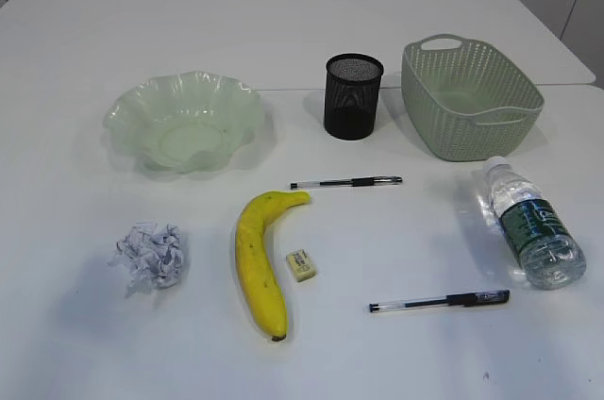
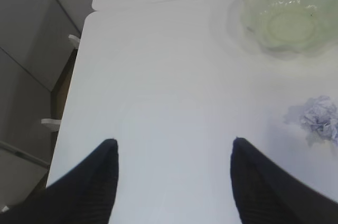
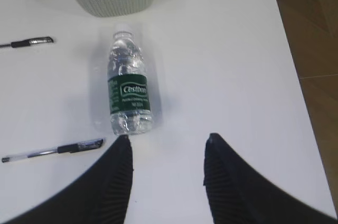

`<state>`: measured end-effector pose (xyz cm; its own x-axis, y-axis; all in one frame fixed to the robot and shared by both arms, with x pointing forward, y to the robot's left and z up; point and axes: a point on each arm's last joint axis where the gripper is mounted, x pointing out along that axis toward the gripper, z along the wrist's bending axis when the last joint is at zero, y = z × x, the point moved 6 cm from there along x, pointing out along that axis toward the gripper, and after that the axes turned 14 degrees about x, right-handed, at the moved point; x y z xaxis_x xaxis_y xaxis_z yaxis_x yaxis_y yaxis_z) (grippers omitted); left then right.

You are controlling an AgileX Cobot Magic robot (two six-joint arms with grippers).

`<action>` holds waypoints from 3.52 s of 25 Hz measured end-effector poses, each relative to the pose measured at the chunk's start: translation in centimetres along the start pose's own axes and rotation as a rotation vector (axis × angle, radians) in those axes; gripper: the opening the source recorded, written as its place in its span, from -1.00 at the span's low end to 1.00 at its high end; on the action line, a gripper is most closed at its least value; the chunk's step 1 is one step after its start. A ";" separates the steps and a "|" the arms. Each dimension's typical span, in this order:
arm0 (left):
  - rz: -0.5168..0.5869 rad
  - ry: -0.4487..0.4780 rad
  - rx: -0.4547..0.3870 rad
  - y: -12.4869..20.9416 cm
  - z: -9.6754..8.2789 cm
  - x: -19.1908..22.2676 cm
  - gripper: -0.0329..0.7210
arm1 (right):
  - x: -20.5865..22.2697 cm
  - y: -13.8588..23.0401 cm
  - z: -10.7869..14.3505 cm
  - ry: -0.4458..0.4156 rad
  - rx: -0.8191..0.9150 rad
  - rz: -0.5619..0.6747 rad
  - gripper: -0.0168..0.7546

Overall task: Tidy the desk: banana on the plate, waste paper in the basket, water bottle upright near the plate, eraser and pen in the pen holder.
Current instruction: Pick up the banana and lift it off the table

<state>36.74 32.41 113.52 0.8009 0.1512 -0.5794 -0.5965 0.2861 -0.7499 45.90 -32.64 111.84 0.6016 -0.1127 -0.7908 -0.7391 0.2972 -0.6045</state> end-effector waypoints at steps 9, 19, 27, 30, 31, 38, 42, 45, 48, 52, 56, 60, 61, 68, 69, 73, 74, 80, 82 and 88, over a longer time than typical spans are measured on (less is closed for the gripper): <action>-0.051 0.061 -0.037 -7.9 1.1 -0.3 0.34 | 3.8 -3.4 1.9 -0.011 0.034 0.159 -0.08; 0.094 0.291 -0.072 -10.8 -1.9 3.3 0.33 | 6.4 -3.2 2.7 -0.035 0.035 0.256 -0.08; 0.159 0.465 -0.050 -11.5 -4.7 6.6 0.33 | 6.3 -3.1 3.7 -0.097 0.046 0.270 -0.08; 0.183 0.508 -0.017 -11.6 -5.8 7.8 0.33 | 6.3 -3.1 3.8 -0.103 0.048 0.272 -0.08; 0.190 0.522 -0.002 -11.6 -6.3 8.0 0.33 | 6.3 -3.0 3.8 -0.104 0.049 0.272 -0.08; 0.277 0.638 0.131 -11.4 -11.4 10.5 0.34 | 6.3 -3.0 3.9 -0.108 0.051 0.276 -0.08; 0.285 0.663 0.226 -11.7 -14.3 11.6 0.46 | 6.3 -3.0 4.0 -0.116 0.055 0.278 -0.08; 0.281 0.683 0.289 -12.7 -16.5 12.4 0.49 | 6.3 -3.0 4.1 -0.125 0.054 0.281 -0.08; 0.279 0.683 0.351 -14.2 -19.1 13.4 0.50 | 6.5 -2.9 4.4 -0.140 0.051 0.292 -0.08; 0.282 0.643 0.435 -15.5 -22.2 15.6 0.50 | 6.9 -2.8 4.5 -0.143 0.053 0.304 -0.08; 0.318 0.639 0.447 -15.3 -24.4 17.3 0.48 | 7.0 -2.8 4.5 -0.144 0.046 0.305 -0.08; 0.367 0.634 0.448 -14.3 -25.3 18.8 0.47 | 7.0 -2.8 4.5 -0.145 0.043 0.306 -0.08; 0.377 0.633 0.453 -14.1 -25.6 19.1 0.47 | 7.0 -2.8 4.5 -0.145 0.043 0.306 -0.08; 0.449 0.620 0.463 -12.5 -26.9 21.6 0.47 | 7.0 -2.8 4.5 -0.145 0.042 0.306 -0.08; 0.464 0.618 0.460 -12.2 -27.1 22.0 0.47 | 7.0 -2.8 4.5 -0.145 0.042 0.306 -0.08; 0.517 0.618 0.472 -10.8 -28.1 23.7 0.47 | 7.0 -2.8 4.5 -0.146 0.041 0.306 -0.08; 0.531 0.618 0.476 -10.4 -28.4 24.2 0.47 | 7.0 -2.8 4.5 -0.146 0.041 0.308 -0.08; 0.609 0.632 0.483 -8.1 -30.1 26.4 0.47 | 7.9 -2.7 4.6 -0.139 0.042 0.332 -0.08; 0.625 0.633 0.487 -7.6 -30.4 26.9 0.47 | 8.3 -2.7 4.6 -0.137 0.043 0.342 -0.08; 0.670 0.634 0.497 -6.1 -31.2 28.3 0.47 | 9.2 -2.5 4.6 -0.130 0.044 0.368 -0.08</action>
<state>61.43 5.40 91.71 0.0547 -0.0601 -0.9967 -0.7044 0.7051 -0.0812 54.68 -30.06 106.55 0.3346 0.1288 -0.9335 -0.9004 0.3361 -0.2763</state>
